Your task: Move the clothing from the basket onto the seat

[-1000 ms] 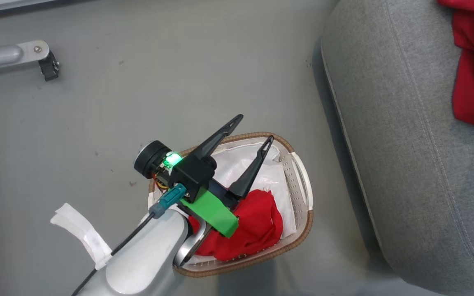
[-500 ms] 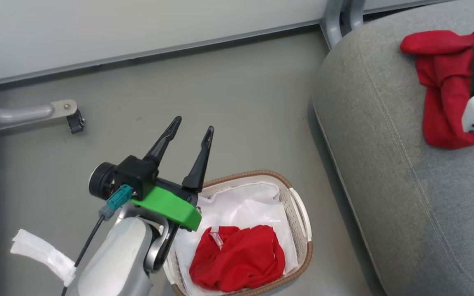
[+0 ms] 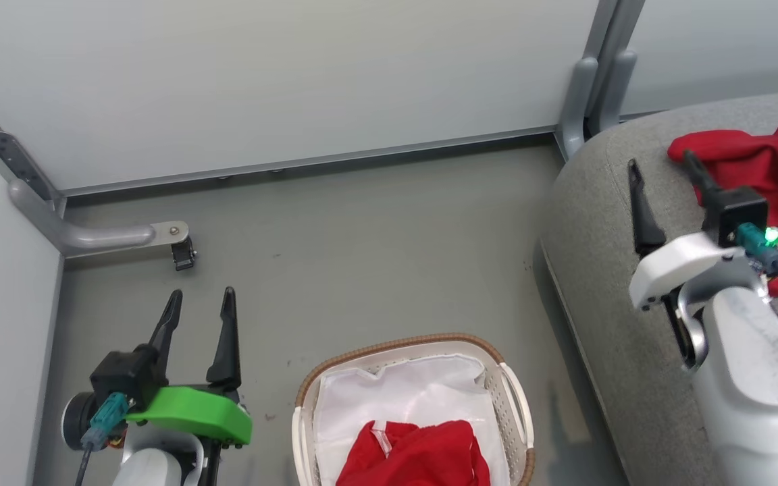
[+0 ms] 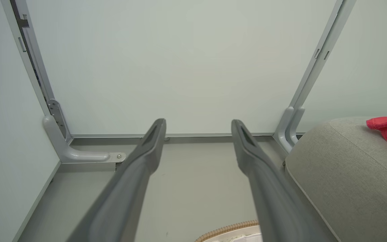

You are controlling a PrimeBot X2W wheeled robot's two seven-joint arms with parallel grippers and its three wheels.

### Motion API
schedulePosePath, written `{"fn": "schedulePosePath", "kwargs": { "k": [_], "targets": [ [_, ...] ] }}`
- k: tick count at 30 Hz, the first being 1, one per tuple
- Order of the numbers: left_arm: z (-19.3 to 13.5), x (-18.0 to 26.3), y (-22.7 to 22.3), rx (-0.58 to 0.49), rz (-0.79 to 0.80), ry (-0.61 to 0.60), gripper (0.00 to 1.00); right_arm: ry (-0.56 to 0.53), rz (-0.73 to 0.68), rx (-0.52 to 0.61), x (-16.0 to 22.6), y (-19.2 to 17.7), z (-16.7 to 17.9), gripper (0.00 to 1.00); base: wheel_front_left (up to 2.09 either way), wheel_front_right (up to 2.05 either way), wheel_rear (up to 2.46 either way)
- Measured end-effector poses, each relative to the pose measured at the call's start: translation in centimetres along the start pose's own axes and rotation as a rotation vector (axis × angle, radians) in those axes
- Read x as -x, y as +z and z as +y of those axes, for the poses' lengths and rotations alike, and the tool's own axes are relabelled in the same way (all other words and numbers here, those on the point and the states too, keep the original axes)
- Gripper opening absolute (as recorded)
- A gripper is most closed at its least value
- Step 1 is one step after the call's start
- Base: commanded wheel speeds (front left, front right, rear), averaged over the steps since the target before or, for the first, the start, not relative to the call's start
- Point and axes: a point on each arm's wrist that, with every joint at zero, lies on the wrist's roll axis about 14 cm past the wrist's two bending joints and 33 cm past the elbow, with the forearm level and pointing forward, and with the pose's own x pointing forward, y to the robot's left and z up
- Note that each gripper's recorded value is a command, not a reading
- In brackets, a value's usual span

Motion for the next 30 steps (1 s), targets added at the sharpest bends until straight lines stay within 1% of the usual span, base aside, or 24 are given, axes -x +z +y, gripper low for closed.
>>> {"fn": "schedulePosePath", "kwargs": {
  "k": [3, 6, 9, 12, 17, 22, 30],
  "targets": [
    [1.7, 1.6, 0.1, 0.005, -0.006, 0.062, 1.00, 0.031, -0.007, -0.057, 1.1, -0.2, 2.4, 1.00, 0.00, 0.00, 0.00],
    [3.0, 3.0, 0.3, 0.006, -0.018, 0.114, 1.00, 0.045, -0.011, -0.094, 2.5, -0.4, 3.9, 1.00, 0.00, 0.00, 0.00],
    [3.2, 4.1, 0.3, 0.007, -0.020, 0.128, 1.00, 0.052, 0.003, -0.105, 4.2, -1.1, 4.7, 1.00, 0.00, 0.00, 0.00],
    [3.3, 4.6, 0.4, 0.006, -0.028, 0.135, 1.00, 0.052, 0.009, -0.104, 5.6, -1.5, 4.9, 1.00, 0.00, 0.00, 0.00],
    [3.2, 5.4, 0.1, 0.011, -0.023, 0.137, 1.00, 0.043, 0.011, -0.170, 7.2, -1.8, 5.1, 1.00, 0.00, 0.00, 0.00],
    [3.2, 5.9, -0.7, 0.025, -0.002, 0.145, 1.00, 0.030, 0.014, -0.204, 7.9, -1.9, 4.9, 1.00, 0.00, 0.00, 0.00],
    [3.1, 6.3, -1.3, 0.027, 0.014, 0.145, 1.00, 0.039, 0.028, -0.212, 8.3, -2.3, 5.3, 1.00, 0.00, 0.00, 0.00]
  ]
}}
